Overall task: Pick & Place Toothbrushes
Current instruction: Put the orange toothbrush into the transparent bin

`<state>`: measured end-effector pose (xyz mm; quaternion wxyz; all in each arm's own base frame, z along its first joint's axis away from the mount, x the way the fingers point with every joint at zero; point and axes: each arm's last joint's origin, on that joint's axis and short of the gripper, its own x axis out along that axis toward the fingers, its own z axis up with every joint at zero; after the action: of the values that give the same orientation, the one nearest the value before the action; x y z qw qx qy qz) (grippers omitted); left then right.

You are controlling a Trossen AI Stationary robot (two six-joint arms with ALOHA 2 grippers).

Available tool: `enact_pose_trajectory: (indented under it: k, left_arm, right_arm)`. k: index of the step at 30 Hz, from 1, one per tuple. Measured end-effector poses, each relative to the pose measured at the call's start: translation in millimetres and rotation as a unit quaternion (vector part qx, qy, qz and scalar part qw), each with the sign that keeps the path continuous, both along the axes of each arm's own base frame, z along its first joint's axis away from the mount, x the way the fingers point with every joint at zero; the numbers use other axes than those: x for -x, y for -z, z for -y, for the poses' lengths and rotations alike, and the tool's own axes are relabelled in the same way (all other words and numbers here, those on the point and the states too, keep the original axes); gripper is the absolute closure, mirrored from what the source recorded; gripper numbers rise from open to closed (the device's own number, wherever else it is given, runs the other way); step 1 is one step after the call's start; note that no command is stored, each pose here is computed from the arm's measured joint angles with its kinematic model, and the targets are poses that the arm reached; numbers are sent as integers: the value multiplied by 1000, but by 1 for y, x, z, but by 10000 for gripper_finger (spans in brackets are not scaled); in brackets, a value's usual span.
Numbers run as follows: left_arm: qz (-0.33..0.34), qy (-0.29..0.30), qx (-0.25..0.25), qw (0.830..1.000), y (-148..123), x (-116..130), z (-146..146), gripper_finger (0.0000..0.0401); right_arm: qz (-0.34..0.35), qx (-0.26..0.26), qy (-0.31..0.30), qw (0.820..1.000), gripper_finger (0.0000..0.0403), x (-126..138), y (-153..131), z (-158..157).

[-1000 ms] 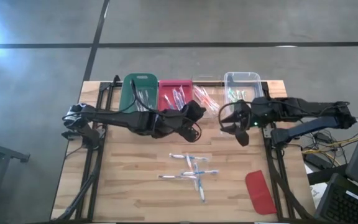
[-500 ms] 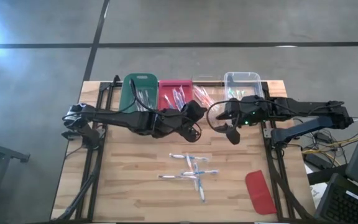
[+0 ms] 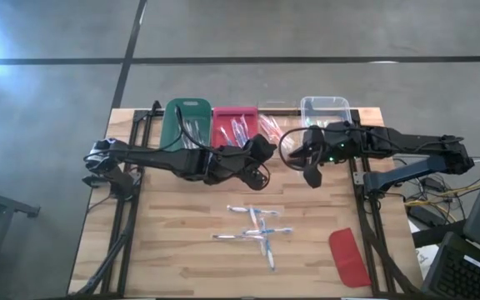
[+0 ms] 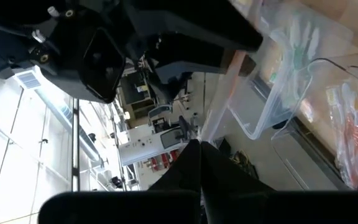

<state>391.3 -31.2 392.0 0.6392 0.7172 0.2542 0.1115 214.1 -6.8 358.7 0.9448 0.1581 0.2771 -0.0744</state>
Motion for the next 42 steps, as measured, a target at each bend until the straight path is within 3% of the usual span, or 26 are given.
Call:
enact_pose_trajectory:
  k: [5, 14, 17, 22, 26, 32, 38, 42]
  left_arm:
    - [2, 0, 3, 1000, 0, 0, 0, 391]
    - [5, -3, 20, 1000, 1, 0, 0, 377]
    - [-26, -1, 27, 999, 8, 2, 2, 373]
    - [-43, -32, 109, 993, 15, 14, 2, 335]
    - [-39, -86, 220, 971, 22, 25, -4, 295]
    - [-57, -135, 379, 914, 37, 35, -14, 266]
    - [-74, -123, 469, 871, 53, 42, -19, 278]
    - [-49, -84, 505, 858, 60, 53, -22, 290]
  right_arm:
    - [0, 4, 4, 1000, 374, 0, 0, 3]
    - [-3, 15, 12, 1000, 374, 1, 0, 5]
    - [-9, 18, 21, 1000, 385, 4, -2, 9]
    - [-20, 17, 51, 998, 393, 9, -3, 21]
    - [-43, 14, 91, 995, 393, 6, 4, 45]
    - [-79, -45, 112, 989, 393, -11, 21, 92]
    - [-121, -69, 139, 980, 392, -33, 31, 133]
    - [-170, -78, 157, 970, 392, -49, 38, 154]
